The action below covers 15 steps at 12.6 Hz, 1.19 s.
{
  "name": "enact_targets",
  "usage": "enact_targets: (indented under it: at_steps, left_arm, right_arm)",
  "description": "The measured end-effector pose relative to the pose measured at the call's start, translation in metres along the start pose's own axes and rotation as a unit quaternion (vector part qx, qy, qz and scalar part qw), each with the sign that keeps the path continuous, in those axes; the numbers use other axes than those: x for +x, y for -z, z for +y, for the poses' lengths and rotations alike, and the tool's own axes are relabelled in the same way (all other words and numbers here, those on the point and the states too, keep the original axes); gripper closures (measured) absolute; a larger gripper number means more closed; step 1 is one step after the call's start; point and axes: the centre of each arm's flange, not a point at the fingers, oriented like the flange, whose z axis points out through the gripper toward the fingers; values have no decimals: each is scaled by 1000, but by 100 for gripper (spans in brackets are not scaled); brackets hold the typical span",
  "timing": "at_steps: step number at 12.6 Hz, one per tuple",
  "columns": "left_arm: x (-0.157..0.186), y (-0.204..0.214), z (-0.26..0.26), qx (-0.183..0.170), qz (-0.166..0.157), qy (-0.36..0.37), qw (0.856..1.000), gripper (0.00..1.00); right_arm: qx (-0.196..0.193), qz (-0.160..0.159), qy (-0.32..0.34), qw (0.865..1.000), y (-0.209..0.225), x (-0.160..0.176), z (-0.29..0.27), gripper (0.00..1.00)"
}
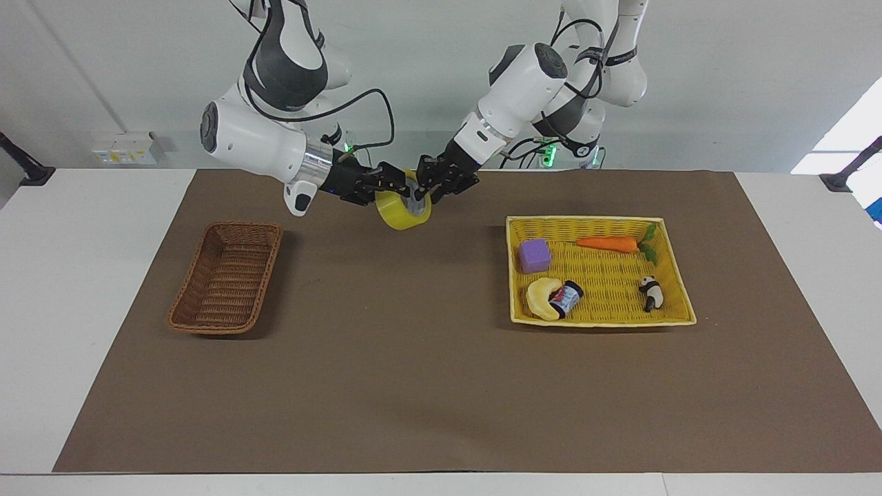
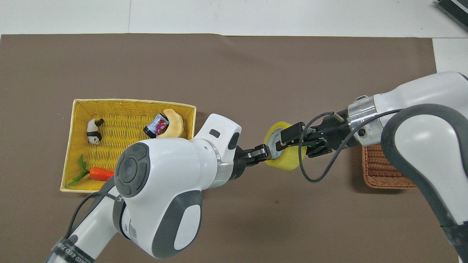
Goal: Move tape to another basket
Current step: 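Grasp the tape with the right gripper and open the left gripper, then move the tape into the basket while the left gripper withdraws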
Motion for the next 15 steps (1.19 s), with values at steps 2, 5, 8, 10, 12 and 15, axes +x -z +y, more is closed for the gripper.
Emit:
enact_targets:
  at_steps: [2, 5, 8, 10, 12, 15]
  left_arm:
    - [-3, 17, 6, -14, 7, 36, 999, 19]
    - [-4, 41, 8, -25, 10, 50, 998, 0]
    - [34, 55, -32, 29, -17, 86, 996, 0]
    - [64, 71, -62, 74, 2, 92, 993, 0]
    - [92, 90, -93, 107, 19, 106, 988, 0]
    - [131, 123, -145, 163, 38, 70, 983, 0]
  right_arm:
    - [-6, 12, -7, 1000, 13, 10, 11, 89]
    - [-58, 38, -13, 997, 40, 22, 40, 100]
    - [-166, 57, 26, 984, 70, 31, 86, 100]
    - [-214, 62, 42, 974, 81, 37, 109, 100]
    - [-245, 61, 46, 967, 85, 41, 123, 100]
    - [-307, 53, 65, 948, 101, 44, 149, 100]
